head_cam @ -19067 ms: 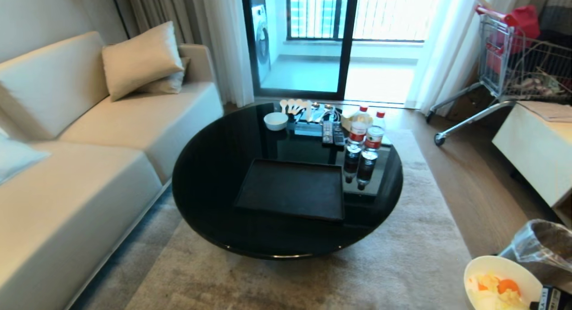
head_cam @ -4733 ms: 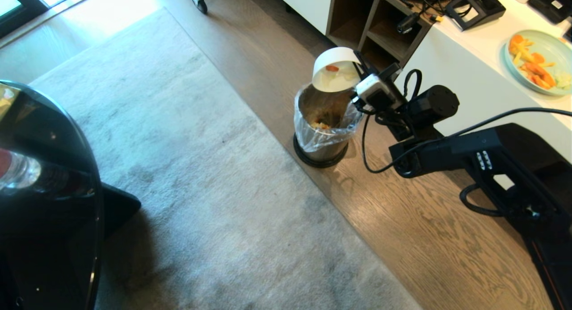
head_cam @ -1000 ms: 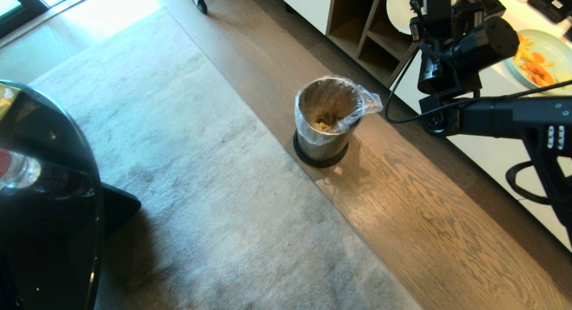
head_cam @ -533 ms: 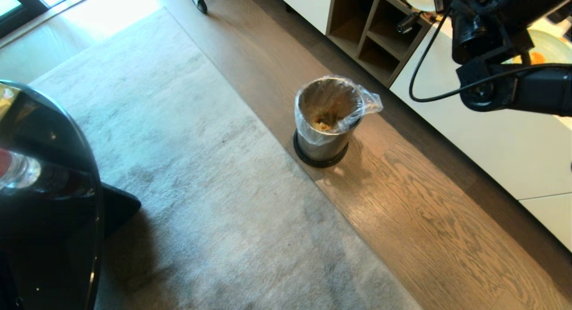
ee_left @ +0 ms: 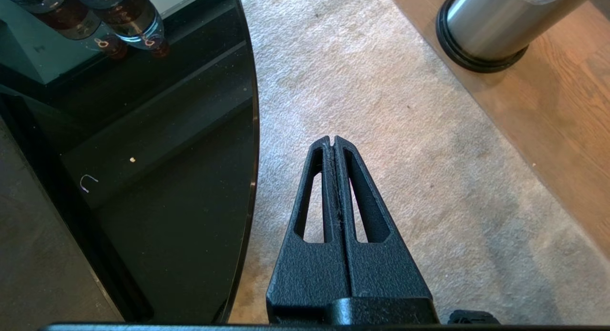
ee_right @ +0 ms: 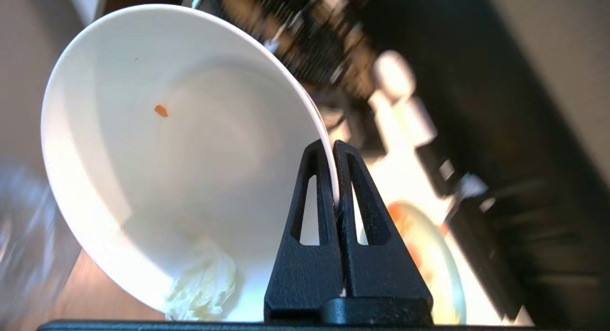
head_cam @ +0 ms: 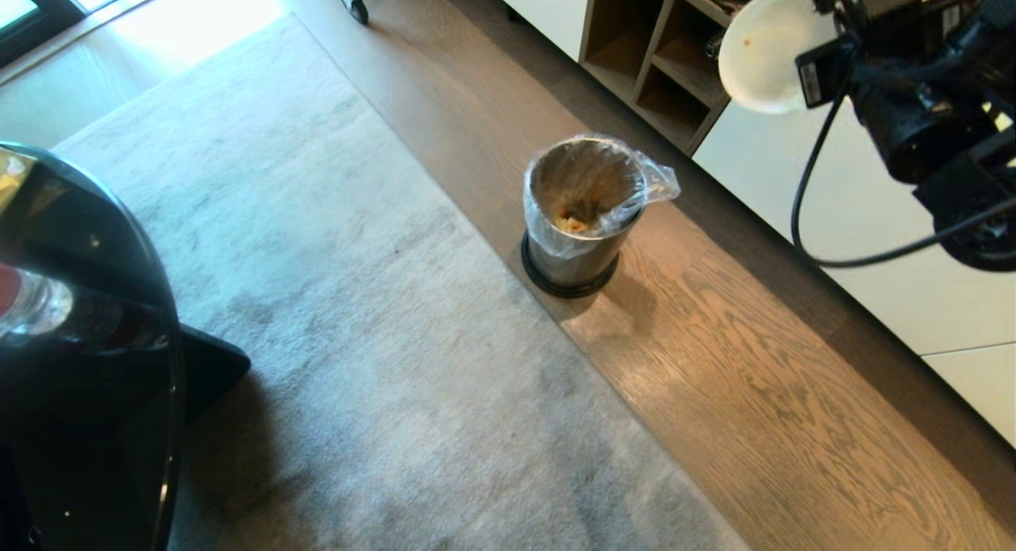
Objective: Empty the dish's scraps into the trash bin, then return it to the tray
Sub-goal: Pour the leftover food from the bowl into the trash can
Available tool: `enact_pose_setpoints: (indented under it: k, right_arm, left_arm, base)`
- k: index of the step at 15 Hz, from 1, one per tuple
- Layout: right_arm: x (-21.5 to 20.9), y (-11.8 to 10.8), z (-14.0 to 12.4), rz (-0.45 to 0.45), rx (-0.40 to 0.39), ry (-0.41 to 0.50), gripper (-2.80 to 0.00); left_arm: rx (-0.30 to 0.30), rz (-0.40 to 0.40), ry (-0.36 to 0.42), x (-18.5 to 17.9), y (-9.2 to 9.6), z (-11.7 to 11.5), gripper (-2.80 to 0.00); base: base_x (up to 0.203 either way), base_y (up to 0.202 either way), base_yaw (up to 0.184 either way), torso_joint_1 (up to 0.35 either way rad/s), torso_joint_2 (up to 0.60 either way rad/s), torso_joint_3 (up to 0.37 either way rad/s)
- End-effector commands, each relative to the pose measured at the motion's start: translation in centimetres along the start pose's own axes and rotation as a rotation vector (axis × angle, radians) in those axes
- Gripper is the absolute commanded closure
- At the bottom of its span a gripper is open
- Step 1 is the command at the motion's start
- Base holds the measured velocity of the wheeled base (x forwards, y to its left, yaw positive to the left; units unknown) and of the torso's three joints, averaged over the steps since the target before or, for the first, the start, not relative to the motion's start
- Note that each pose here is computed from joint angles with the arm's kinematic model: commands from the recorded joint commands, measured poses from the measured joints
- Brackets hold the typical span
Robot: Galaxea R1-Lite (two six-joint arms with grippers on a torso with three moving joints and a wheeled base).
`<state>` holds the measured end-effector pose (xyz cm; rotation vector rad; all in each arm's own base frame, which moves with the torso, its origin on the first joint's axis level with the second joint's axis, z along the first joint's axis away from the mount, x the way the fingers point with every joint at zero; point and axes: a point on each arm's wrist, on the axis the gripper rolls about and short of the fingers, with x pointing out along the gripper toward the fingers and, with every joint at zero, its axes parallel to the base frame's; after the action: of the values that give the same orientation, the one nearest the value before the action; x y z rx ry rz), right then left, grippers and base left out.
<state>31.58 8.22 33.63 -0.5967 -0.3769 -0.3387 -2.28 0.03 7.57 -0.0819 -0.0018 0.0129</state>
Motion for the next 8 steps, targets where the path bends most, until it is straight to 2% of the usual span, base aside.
enact_pose_setpoints:
  k: [1, 4, 5, 8]
  right_arm:
    - [-4.8, -0.6, -3.2, 0.087, -0.045, 0.107, 0.00]
    - [-11.0, -1.0, -10.5, 0.160, -0.120, 0.334, 0.00]
    - [-12.6, -2.1, -13.0, 0.134, -0.149, 0.426, 0.00]
    - [-16.4, -6.9, -18.9, -0.074, -0.213, 0.679, 0.00]
  left_arm:
    - [-0.001, 0.001, 0.000, 0.0, 0.0, 0.0, 0.00]
    - [-0.001, 0.001, -0.002, 0.0, 0.0, 0.0, 0.00]
    - [-0.001, 0.001, 0.000, 0.0, 0.0, 0.0, 0.00]
    - [-0.001, 0.001, -0.001, 0.0, 0.0, 0.0, 0.00]
  base:
    - [0.000, 0.000, 0.000, 0.000, 0.00, 0.000]
    - [0.000, 0.000, 0.000, 0.000, 0.00, 0.000]
    - [0.000, 0.000, 0.000, 0.000, 0.00, 0.000]
    - [0.000, 0.000, 0.000, 0.000, 0.00, 0.000]
